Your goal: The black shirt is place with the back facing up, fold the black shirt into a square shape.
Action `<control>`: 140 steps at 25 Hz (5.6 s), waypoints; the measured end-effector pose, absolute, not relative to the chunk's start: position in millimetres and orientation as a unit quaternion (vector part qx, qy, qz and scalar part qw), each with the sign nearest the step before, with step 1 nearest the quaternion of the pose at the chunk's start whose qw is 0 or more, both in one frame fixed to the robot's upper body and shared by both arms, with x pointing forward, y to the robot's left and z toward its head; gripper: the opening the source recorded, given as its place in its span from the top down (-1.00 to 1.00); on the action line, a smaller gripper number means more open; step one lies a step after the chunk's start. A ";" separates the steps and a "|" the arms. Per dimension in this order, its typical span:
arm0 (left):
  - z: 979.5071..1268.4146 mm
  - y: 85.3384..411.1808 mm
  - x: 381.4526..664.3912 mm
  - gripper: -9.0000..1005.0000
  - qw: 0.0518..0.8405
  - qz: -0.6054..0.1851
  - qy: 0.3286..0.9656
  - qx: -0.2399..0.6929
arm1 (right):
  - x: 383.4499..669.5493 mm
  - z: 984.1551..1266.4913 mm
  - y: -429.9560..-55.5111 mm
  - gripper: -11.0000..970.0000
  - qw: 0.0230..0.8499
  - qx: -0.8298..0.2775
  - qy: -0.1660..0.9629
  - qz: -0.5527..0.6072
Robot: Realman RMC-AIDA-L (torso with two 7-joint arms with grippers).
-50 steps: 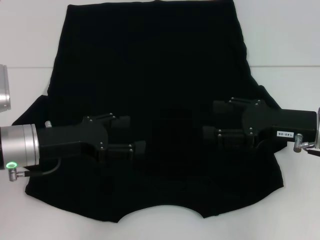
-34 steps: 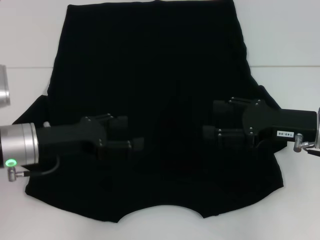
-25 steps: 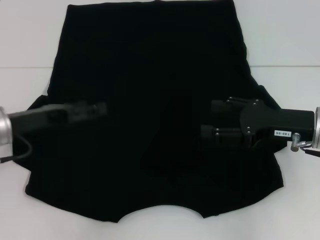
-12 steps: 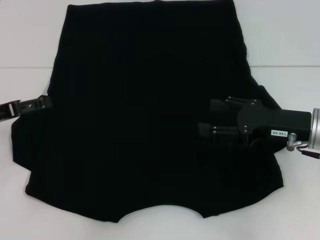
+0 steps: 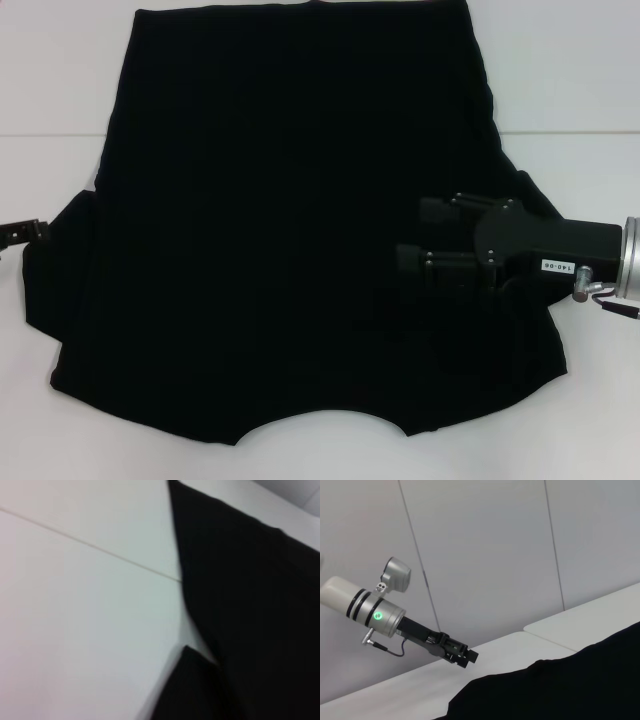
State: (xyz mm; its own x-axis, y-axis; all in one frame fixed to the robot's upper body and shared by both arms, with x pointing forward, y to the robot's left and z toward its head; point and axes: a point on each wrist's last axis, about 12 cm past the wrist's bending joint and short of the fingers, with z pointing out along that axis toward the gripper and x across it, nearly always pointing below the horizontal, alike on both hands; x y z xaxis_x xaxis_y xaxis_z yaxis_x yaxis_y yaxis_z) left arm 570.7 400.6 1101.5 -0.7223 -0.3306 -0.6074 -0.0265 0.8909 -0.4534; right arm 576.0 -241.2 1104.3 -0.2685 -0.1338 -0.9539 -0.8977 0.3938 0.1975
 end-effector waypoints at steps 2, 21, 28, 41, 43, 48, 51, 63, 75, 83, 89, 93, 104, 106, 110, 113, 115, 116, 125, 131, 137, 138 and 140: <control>1098.5 400.7 570.6 -0.81 0.357 -0.205 0.906 -0.103 | 575.9 1104.3 -241.3 -0.81 0.474 -0.375 0.687 0.403; 1081.5 393.0 567.2 -0.80 0.339 -0.208 0.912 -0.103 | 576.9 1105.7 -240.9 -0.81 0.476 -0.377 0.686 0.402; 1080.8 382.0 572.3 -0.80 0.329 -0.207 0.918 -0.074 | 577.2 1106.0 -241.0 -0.81 0.476 -0.377 0.686 0.401; 1081.7 383.8 573.0 -0.79 0.333 -0.201 0.918 -0.075 | 576.5 1105.5 -243.3 -0.81 0.479 -0.372 0.687 0.400; 1080.8 384.6 571.8 -0.78 0.331 -0.199 0.919 -0.076 | 576.3 1105.3 -243.5 -0.81 0.479 -0.372 0.687 0.400; 1079.3 383.7 569.7 -0.78 0.321 -0.199 0.923 -0.071 | 576.4 1105.8 -243.7 -0.81 0.480 -0.372 0.686 0.400; 1080.8 379.6 571.1 -0.77 0.317 -0.206 0.924 -0.060 | 576.6 1106.8 -243.3 -0.81 0.480 -0.373 0.685 0.401; 1085.5 376.9 577.9 -0.76 0.325 -0.200 0.923 -0.041 | 577.4 1107.8 -243.2 -0.81 0.482 -0.373 0.684 0.402; 1079.5 379.6 577.6 0.20 0.318 -0.171 0.932 -0.041 | 577.2 1107.8 -245.1 -0.81 0.485 -0.368 0.684 0.401; 1079.4 380.9 577.9 0.55 0.320 -0.167 0.932 -0.043 | 578.0 1109.3 -244.5 -0.81 0.486 -0.370 0.682 0.403; 1080.6 385.3 576.8 0.98 0.324 -0.161 0.931 -0.048 | 578.3 1110.1 -244.7 -0.81 0.489 -0.368 0.681 0.403; 1083.5 392.4 575.0 0.99 0.330 -0.155 0.929 -0.055 | 578.4 1110.3 -244.8 -0.81 0.490 -0.367 0.680 0.403; 1088.6 413.6 560.0 0.99 0.341 -0.144 0.926 -0.080 | 578.2 1110.8 -244.5 -0.80 0.501 -0.357 0.675 0.407; 1089.3 416.2 557.6 0.99 0.342 -0.143 0.925 -0.084 | 578.7 1111.0 -244.0 -0.79 0.502 -0.357 0.675 0.407; 1088.7 419.8 552.9 0.99 0.342 -0.140 0.925 -0.093 | 579.7 1112.0 -243.2 -0.77 0.503 -0.358 0.674 0.406; 1087.8 421.8 550.3 0.98 0.342 -0.140 0.924 -0.100 | 580.1 1112.7 -243.3 -0.75 0.504 -0.359 0.673 0.405; 1087.0 422.8 548.5 0.98 0.341 -0.141 0.924 -0.103 | 580.2 1112.8 -243.3 -0.74 0.504 -0.360 0.673 0.405; 1086.5 422.6 547.8 0.98 0.340 -0.143 0.924 -0.103 | 580.2 1112.8 -243.3 -0.74 0.504 -0.360 0.673 0.405; 1090.5 415.3 552.9 0.98 0.342 -0.161 0.921 -0.093 | 577.9 1110.8 -245.8 -0.69 0.504 -0.357 0.675 0.404; 1107.6 393.1 577.2 0.98 0.377 -0.206 0.901 -0.057 | 576.7 1109.8 -246.1 -0.66 0.502 -0.356 0.675 0.406; 1114.5 349.3 601.9 0.98 0.379 -0.251 0.891 0.016 | 575.1 1108.6 -248.4 -0.54 0.501 -0.351 0.678 0.407; 1114.4 341.4 604.1 0.98 0.378 -0.257 0.889 0.029 | 574.9 1108.3 -249.1 -0.51 0.501 -0.350 0.679 0.406; 1113.4 328.9 606.5 0.98 0.376 -0.263 0.887 0.050 | 574.5 1108.0 -250.6 -0.47 0.501 -0.349 0.680 0.406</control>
